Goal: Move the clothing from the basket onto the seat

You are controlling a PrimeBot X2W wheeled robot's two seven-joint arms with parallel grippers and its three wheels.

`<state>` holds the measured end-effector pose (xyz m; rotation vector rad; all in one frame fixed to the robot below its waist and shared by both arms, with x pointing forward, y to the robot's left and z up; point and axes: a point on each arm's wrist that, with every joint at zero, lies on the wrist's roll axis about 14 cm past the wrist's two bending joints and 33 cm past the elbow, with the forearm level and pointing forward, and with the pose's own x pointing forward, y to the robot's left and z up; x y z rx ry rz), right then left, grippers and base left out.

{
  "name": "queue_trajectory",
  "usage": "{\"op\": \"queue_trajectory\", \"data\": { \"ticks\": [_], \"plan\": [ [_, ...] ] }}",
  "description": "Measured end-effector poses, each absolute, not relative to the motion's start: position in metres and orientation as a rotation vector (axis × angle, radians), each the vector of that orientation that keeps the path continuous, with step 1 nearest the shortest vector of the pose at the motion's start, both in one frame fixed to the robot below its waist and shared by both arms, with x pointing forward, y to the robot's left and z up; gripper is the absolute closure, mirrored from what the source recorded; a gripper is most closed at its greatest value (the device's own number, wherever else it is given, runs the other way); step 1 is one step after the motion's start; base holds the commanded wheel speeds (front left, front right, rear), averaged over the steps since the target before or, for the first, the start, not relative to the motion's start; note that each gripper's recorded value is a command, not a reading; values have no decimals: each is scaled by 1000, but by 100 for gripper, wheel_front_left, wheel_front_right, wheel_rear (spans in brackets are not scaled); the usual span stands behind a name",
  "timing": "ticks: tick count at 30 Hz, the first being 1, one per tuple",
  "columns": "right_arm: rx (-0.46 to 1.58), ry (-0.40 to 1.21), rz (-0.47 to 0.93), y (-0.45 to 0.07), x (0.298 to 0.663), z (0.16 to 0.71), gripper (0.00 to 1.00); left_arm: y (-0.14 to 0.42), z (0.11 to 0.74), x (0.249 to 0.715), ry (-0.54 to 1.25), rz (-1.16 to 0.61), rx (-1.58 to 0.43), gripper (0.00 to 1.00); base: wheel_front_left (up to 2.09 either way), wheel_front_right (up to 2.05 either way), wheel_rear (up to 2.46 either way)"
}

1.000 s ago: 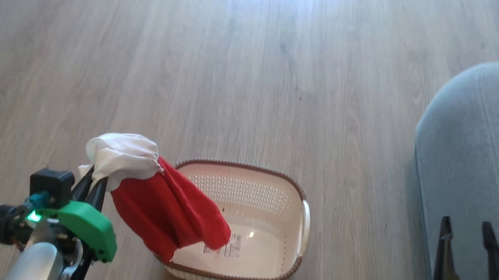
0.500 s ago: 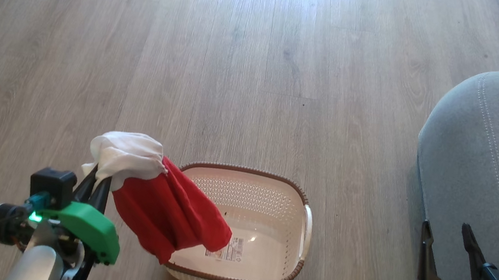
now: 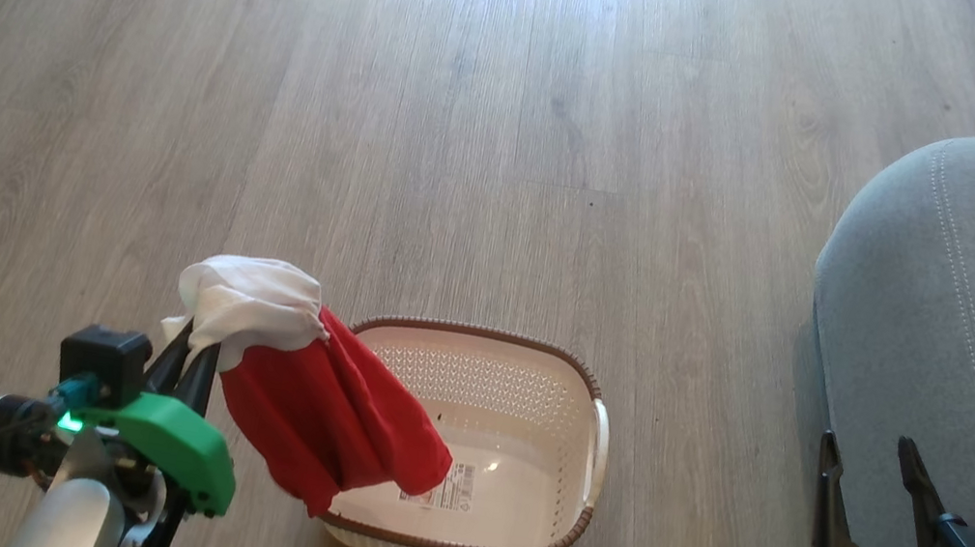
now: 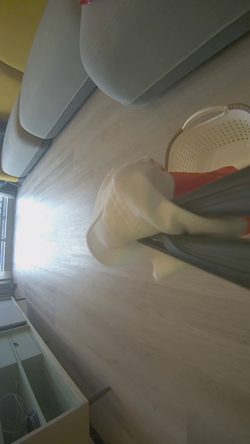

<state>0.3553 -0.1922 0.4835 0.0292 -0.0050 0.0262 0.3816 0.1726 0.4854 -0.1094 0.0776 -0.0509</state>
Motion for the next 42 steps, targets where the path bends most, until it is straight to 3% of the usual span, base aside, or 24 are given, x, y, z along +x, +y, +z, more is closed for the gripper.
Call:
{"op": "queue_trajectory", "data": {
  "ticks": [13,27,36,42],
  "plan": [
    [0,-11,73,-178,357,486,0,163,491,382,69,-85,-107,100,0,0,0],
    [-42,-116,592,-20,365,524,0,90,538,381,-17,-328,-117,100,0,0,0],
    [-36,-37,784,25,362,515,0,32,552,358,-24,-540,-119,100,0,0,0],
    [-78,30,831,27,365,499,0,7,559,343,-26,-638,-156,100,0,0,0]
  ]
}}
